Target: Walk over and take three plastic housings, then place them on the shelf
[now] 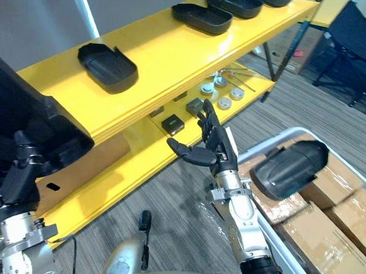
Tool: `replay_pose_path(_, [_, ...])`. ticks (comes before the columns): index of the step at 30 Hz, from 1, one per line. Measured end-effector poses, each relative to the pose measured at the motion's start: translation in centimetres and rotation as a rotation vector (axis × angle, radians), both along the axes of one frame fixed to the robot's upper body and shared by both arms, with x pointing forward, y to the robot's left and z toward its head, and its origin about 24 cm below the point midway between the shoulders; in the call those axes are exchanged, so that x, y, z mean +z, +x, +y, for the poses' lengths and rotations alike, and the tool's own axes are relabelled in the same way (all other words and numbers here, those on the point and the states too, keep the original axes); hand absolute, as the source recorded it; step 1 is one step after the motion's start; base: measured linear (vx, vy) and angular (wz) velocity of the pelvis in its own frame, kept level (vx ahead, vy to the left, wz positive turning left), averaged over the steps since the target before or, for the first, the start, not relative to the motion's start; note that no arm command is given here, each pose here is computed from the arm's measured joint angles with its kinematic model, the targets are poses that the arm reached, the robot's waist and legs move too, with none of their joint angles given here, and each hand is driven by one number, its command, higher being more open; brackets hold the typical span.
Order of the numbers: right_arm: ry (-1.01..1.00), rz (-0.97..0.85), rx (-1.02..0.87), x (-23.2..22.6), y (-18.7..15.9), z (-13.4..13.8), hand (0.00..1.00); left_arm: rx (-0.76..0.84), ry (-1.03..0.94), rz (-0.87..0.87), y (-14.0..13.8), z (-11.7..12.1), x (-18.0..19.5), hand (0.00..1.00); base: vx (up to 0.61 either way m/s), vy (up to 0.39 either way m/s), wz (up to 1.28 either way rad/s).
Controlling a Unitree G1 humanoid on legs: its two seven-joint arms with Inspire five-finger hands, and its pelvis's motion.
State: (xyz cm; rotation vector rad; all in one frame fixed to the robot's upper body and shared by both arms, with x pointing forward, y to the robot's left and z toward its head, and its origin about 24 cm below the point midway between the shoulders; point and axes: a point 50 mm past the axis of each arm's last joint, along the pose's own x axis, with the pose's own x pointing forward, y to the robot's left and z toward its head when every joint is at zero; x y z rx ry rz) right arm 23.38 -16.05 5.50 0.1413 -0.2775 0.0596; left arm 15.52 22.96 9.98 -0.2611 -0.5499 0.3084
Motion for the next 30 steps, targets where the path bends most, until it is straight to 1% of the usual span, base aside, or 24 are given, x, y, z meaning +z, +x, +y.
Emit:
replay_pose_path(4, [0.026,-0.108,-0.02,1.6,0.3,0.2,1.0,0.04,0.095,-0.091,0.0,1.4,1.9,0.0,0.12,0.161,0.39])
replay_pose_path(7, [0.009,-0.18,0.025,3.2,1.2,0.6,1.0,0.067,0.098,-0.123,0.6,2.0,2.7,0.0,0.19,0.113,0.33])
replay_pose_path(10, [0.001,-0.288,0.025,5.7,1.6,0.7,1.0,0.041,0.093,-0.171,1.9,1.6,3.6,0.0,0.18,0.025,0.67])
replay_pose_path(12, [-0.022,-0.359,-0.005,7.1,1.3,-0.1,1.0,0.006,0.095,-0.155,3.3,1.3,3.4,0.0,0.24,-0.093,1.41])
replay_pose_path(17, [-0.039,-0.413,-0.033,8.3,1.7,-1.0,1.0,0.021,0.058,-0.094,3.2,1.6,2.4,0.0,0.25,-0.225,0.81])
replay_pose_path(19, [-0.054,-0.414,-0.044,8.4,1.6,-1.5,1.0,0.005,0.035,-0.077,3.1,1.1,1.7,0.0,0.18,-0.161,0.88])
replay_pose_path(21, [-0.066,-0.403,-0.085,8.2,1.4,-2.5,1.0,-0.049,0.006,-0.059,3.3,0.0,1.1,0.0,0.18,-0.086,0.8])
replay_pose_path(22, [-0.046,-0.403,-0.129,8.2,1.3,-2.9,1.0,-0.104,0.008,-0.063,3.5,-0.9,1.1,0.0,0.18,-0.043,0.64])
replay_pose_path(25, [-0.029,-0.411,-0.142,8.3,1.0,-2.8,1.0,-0.138,0.009,-0.06,3.5,-1.6,1.0,0.0,0.14,-0.031,0.28])
replay_pose_path(27, [-0.006,-0.418,-0.149,8.3,0.4,-2.6,1.0,-0.135,0.011,-0.042,3.0,-1.5,0.8,0.0,0.1,-0.027,0.15])
replay_pose_path(30, [-0.004,-0.418,-0.184,8.2,-0.5,-3.5,1.0,-0.135,0.021,-0.004,2.4,-1.4,0.4,0.0,0.03,-0.043,0.14])
